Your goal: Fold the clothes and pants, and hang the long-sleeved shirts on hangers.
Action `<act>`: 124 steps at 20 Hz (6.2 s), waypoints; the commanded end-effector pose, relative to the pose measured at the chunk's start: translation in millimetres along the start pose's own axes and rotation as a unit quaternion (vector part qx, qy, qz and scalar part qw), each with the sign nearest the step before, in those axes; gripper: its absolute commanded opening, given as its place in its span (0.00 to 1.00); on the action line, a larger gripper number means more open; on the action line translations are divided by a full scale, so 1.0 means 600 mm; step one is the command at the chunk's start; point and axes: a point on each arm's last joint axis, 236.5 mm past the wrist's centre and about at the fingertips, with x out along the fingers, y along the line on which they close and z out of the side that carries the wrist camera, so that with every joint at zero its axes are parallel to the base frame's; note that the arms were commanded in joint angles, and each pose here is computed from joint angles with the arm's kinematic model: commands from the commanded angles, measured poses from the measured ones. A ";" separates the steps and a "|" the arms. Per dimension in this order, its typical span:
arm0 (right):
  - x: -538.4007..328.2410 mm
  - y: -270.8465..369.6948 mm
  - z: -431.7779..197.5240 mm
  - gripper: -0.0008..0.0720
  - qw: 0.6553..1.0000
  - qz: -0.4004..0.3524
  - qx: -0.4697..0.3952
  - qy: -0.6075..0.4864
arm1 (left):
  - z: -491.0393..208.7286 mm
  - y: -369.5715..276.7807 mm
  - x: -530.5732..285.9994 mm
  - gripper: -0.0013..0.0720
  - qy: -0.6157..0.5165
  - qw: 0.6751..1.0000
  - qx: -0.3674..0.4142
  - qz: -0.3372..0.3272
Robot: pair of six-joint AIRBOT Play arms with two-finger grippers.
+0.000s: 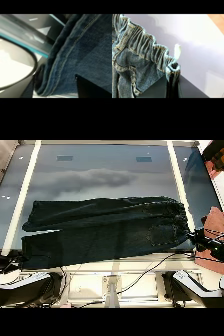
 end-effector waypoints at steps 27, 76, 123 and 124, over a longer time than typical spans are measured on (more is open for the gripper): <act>-0.079 0.272 0.060 0.08 0.984 0.139 -0.075 -0.081 | 0.178 -0.187 -0.189 0.07 -0.199 0.954 0.011 -0.224; 0.162 0.486 0.115 0.95 0.974 0.132 -0.064 -0.175 | 0.420 -0.325 -0.190 0.97 -0.385 0.888 -0.080 -0.238; 0.141 0.526 -0.020 0.94 0.966 0.131 -0.223 0.000 | 0.365 -0.267 -0.064 0.98 -0.233 0.927 -0.085 -0.281; 0.141 0.526 -0.020 0.94 0.966 0.131 -0.223 0.000 | 0.366 -0.269 -0.062 0.98 -0.233 0.927 -0.085 -0.280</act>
